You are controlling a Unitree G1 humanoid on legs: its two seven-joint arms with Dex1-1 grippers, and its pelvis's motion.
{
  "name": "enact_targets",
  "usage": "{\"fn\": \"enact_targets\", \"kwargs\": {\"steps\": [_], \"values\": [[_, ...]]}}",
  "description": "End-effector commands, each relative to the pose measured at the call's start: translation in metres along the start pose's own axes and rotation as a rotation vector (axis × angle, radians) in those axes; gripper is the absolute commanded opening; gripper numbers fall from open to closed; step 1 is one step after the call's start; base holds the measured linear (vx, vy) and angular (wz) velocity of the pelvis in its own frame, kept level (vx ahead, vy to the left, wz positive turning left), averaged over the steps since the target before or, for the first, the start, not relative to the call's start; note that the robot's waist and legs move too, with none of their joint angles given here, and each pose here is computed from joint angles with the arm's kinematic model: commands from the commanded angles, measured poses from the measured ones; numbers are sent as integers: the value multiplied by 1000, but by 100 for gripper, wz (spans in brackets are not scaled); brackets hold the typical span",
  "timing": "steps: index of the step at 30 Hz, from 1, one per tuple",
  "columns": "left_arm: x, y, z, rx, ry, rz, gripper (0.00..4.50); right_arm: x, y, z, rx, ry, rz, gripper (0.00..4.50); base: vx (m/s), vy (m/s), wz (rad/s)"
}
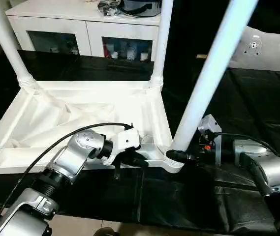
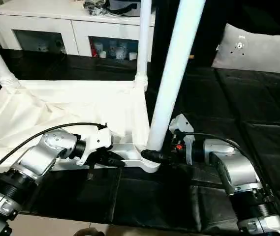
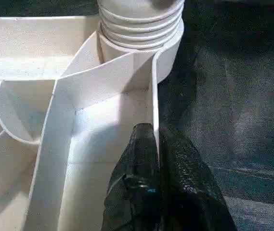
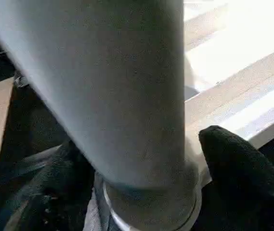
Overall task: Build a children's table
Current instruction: Rotate leg to tighten
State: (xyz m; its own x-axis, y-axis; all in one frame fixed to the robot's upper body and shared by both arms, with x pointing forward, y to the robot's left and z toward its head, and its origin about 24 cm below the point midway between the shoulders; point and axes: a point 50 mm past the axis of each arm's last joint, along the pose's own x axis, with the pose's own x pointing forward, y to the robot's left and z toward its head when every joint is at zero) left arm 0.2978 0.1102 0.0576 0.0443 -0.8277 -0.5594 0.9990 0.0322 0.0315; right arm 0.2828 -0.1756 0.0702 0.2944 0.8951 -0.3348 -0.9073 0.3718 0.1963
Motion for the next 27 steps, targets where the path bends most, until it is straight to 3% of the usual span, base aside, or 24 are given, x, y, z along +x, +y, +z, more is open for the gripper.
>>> {"fn": "enact_targets", "kwargs": {"steps": [1,7,12,15,16,21,23,25,27], "values": [[2,-2,9,51,-19,-33,0,1,3,3,-9,5,30,303,0,0,0],[2,-2,9,46,-22,-29,0,4,-3,-1,9,11,34,258,0,0,0],[5,-3,12,12,-60,-10,0,18,-20,-14,76,-18,17,234,0,0,0],[8,1,16,-42,-74,58,0,34,-31,-21,118,-39,-101,224,0,0,0],[12,9,19,-93,-91,155,0,46,-39,-26,154,-45,-209,222,0,0,0],[23,23,30,-219,-118,360,0,73,-47,-29,198,-35,-467,209,0,0,0],[27,28,34,-259,-123,436,0,82,-51,-27,236,-31,-582,209,0,0,0],[34,31,40,-291,-149,488,0,83,-50,-31,268,-82,-655,209,0,0,0],[37,31,43,-285,-158,489,0,80,-47,-32,253,-119,-648,271,0,0,0]]}}
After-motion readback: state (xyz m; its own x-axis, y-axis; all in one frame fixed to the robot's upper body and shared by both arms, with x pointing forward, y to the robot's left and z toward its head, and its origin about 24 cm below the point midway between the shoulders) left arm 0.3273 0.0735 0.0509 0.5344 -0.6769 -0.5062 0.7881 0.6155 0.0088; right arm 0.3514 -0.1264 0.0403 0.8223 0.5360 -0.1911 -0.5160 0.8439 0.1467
